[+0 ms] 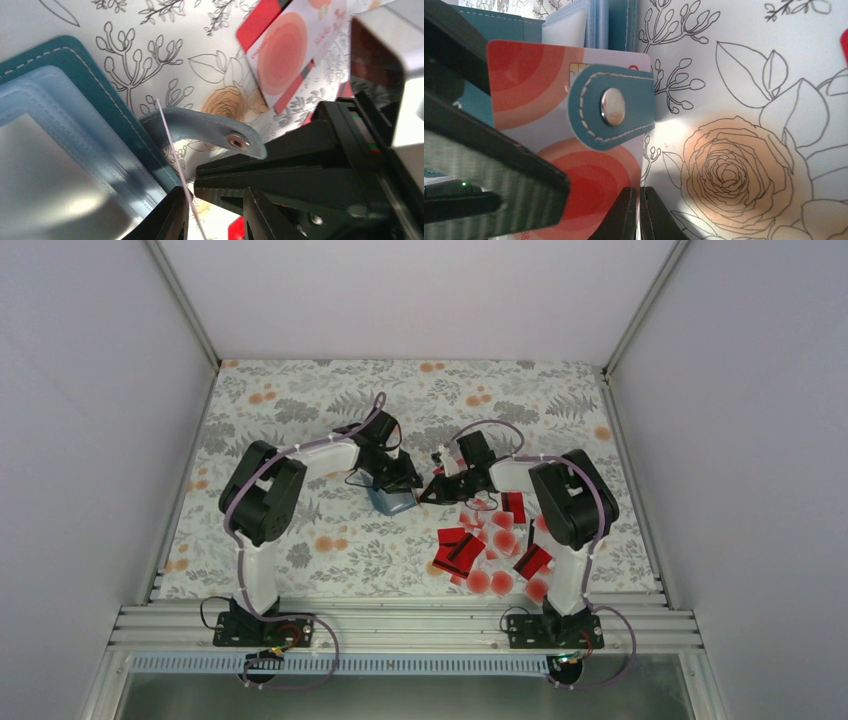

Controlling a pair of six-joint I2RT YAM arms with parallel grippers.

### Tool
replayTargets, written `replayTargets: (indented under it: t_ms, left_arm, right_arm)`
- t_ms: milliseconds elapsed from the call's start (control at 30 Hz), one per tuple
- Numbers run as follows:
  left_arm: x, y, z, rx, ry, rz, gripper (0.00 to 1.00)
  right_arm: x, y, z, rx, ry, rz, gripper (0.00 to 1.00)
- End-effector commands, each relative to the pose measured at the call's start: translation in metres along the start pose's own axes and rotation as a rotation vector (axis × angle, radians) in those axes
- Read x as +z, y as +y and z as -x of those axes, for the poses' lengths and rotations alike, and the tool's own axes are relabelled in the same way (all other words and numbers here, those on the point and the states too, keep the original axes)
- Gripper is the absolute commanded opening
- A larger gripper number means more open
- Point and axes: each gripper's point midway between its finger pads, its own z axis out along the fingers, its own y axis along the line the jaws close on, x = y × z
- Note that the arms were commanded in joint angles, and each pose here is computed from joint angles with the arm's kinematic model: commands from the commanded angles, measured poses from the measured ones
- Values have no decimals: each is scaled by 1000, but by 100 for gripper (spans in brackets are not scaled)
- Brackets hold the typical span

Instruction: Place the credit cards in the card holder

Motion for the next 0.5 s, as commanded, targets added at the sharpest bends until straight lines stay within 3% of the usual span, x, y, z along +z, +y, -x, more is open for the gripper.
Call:
replayTargets:
  t_ms: [0, 467]
  left_arm:
    - [7, 12, -2, -21, 27, 75, 28]
    - [2, 9, -2, 2, 4, 169, 25]
  right_arm:
    - [4, -17, -9, 47, 19, -31, 4]
    - [4, -19, -11, 72, 23, -25, 4]
